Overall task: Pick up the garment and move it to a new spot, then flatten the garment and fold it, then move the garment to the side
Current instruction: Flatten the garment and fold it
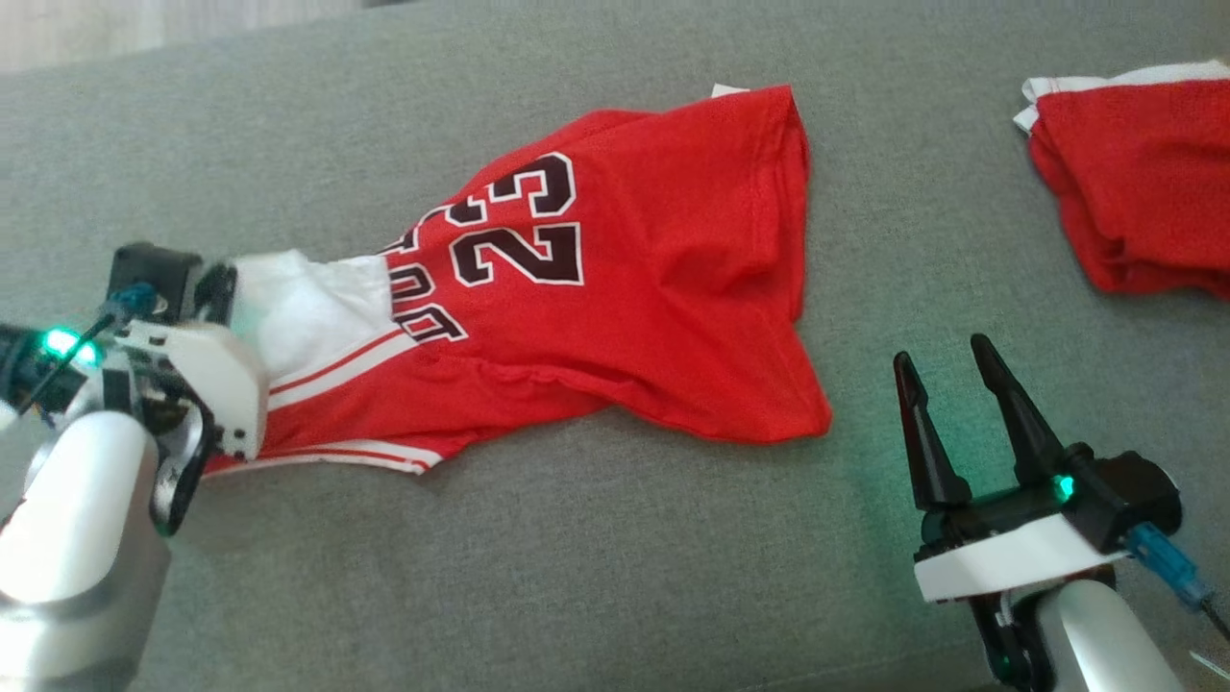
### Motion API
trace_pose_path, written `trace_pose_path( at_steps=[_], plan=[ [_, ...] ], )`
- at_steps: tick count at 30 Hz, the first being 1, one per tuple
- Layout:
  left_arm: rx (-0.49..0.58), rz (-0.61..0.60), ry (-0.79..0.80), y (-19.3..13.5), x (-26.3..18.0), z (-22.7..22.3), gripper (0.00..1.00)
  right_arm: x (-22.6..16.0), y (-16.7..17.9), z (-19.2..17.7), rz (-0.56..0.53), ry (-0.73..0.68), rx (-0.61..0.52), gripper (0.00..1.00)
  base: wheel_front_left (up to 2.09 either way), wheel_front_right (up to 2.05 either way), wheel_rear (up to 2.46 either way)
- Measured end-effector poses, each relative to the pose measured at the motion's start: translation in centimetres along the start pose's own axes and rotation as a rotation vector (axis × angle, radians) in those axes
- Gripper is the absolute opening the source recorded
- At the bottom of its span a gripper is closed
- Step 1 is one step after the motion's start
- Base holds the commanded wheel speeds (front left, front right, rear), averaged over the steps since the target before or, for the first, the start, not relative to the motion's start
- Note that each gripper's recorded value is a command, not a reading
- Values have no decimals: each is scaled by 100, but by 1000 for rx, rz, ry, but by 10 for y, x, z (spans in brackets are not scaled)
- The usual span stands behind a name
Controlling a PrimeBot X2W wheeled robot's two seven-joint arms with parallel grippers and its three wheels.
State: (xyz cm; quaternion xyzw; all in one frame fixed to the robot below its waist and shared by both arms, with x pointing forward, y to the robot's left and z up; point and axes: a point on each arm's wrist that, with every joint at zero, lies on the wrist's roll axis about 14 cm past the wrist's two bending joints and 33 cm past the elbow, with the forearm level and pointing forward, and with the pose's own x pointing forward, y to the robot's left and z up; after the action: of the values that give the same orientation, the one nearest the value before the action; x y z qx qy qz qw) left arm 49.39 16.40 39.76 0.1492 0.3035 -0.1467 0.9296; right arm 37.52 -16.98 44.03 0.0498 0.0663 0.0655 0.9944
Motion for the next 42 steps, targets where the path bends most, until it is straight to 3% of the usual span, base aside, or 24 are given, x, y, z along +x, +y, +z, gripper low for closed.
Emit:
trace_pose_path(
  at_steps=[6, 15, 21, 32, 33, 34, 35, 36, 37, 38, 42],
  plan=[
    [42, 60, -261, 14, -27, 54, 0, -3, 8, -2, 22, 6, 10, 100, 0, 0, 0],
    [46, 101, -506, 24, -74, 102, 0, -12, 32, -40, 140, 139, 32, 100, 0, 0, 0],
    [49, 122, -546, 30, -90, 107, 0, -17, 47, -58, 212, 204, 18, 100, 0, 0, 0],
    [51, 130, -539, 32, -94, 101, 0, -13, 53, -83, 232, 290, 18, 100, 0, 0, 0],
    [49, 132, -530, 32, -93, 99, 0, -10, 54, -83, 238, 287, 17, 97, 0, 0, 0],
    [49, 134, -526, 33, -92, 97, 0, -6, 55, -82, 241, 283, 15, 82, 0, 0, 0],
    [48, 135, -523, 33, -92, 96, 0, -3, 56, -80, 245, 278, 15, 56, 0, 0, 0],
    [48, 135, -520, 33, -92, 95, 0, 0, 57, -79, 248, 273, 16, 39, 0, 0, 0],
    [48, 134, -519, 33, -91, 94, 0, 2, 58, -78, 252, 270, 15, 6, 0, 0, 0],
    [47, 134, -517, 33, -91, 94, 0, 3, 60, -78, 257, 269, 14, 0, 0, 0, 0],
    [51, 135, -535, 33, -94, 97, 0, 6, 58, -70, 252, 242, 4, 0, 0, 0, 0]
  ],
)
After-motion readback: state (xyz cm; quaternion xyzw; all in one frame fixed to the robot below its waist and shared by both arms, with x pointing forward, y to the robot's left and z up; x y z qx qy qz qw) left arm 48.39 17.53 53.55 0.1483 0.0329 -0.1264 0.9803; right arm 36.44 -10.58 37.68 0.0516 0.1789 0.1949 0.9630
